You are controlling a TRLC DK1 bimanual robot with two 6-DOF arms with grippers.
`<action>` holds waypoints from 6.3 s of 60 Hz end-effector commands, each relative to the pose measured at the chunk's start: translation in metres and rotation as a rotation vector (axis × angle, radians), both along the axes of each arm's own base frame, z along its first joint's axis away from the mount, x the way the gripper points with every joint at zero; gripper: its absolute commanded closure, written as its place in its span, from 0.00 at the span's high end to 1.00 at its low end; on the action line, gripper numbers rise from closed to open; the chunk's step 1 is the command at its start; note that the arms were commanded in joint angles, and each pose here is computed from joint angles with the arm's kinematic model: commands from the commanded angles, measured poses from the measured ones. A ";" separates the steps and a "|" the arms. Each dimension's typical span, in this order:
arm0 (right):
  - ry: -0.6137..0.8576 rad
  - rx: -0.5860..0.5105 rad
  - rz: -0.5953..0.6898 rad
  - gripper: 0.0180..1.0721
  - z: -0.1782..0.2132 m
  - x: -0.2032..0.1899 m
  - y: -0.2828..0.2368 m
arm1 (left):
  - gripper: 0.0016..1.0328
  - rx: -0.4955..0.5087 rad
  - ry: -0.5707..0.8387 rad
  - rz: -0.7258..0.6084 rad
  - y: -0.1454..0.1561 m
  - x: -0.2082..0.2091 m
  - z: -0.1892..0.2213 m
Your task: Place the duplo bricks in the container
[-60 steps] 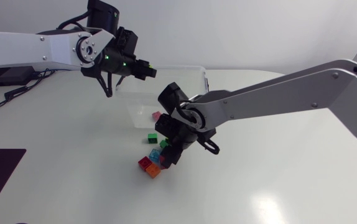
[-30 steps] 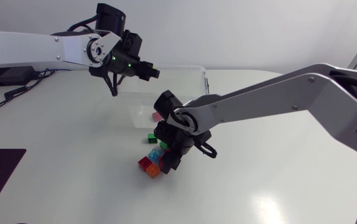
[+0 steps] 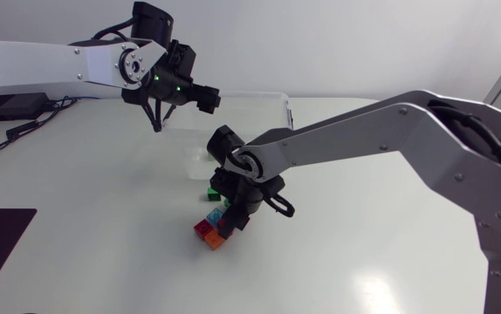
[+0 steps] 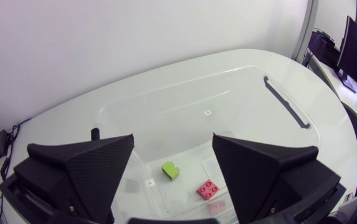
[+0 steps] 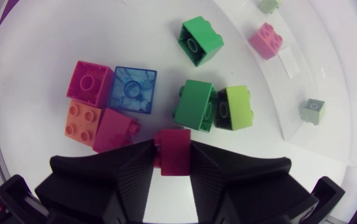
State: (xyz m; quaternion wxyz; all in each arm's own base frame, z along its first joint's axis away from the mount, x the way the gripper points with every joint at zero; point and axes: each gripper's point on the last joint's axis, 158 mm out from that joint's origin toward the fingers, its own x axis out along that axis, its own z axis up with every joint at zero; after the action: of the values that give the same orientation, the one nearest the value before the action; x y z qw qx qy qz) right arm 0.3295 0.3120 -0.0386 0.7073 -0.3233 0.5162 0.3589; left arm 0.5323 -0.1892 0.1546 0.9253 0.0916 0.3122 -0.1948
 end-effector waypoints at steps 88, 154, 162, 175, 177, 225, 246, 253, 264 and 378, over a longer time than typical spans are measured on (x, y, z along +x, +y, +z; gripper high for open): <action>-0.358 0.285 -0.266 0.14 0.198 0.120 -0.041 | 0.93 0.158 0.246 -0.313 0.035 -0.223 -0.112; -0.401 0.296 -0.328 0.82 0.207 0.126 -0.078 | 0.93 0.244 0.347 -0.314 0.026 -0.214 -0.190; -0.400 0.295 -0.319 0.82 0.208 0.119 -0.078 | 0.93 0.225 0.287 -0.295 0.029 -0.205 -0.166; -0.390 0.285 -0.308 0.82 0.203 0.112 -0.078 | 0.93 0.208 0.262 -0.286 0.026 -0.203 -0.141; -0.388 0.284 -0.307 0.82 0.203 0.110 -0.079 | 0.93 0.198 0.268 -0.286 0.026 -0.205 -0.138; -0.240 0.231 -0.060 0.83 0.145 -0.016 -0.044 | 0.29 0.230 0.429 -0.268 0.012 -0.215 -0.193; -0.054 0.242 0.065 0.83 0.097 -0.067 -0.011 | 0.25 0.180 0.322 -0.210 0.029 -0.200 -0.151; -0.009 0.231 0.079 0.83 0.086 -0.075 -0.008 | 0.25 0.129 0.251 -0.182 0.038 -0.187 -0.112; 0.033 0.194 0.100 0.83 0.070 -0.083 -0.002 | 0.26 0.058 0.111 -0.137 0.052 -0.155 -0.038; 0.298 -0.043 0.071 0.82 0.003 -0.075 0.033 | 0.89 -0.074 -0.136 -0.023 0.058 -0.050 0.085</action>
State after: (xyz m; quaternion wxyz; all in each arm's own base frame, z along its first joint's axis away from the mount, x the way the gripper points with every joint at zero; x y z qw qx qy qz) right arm 0.2553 0.3472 -0.0274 0.6092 -0.2983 0.5956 0.4303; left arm 0.4934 -0.1411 0.2432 0.9451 0.0832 0.2298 -0.2169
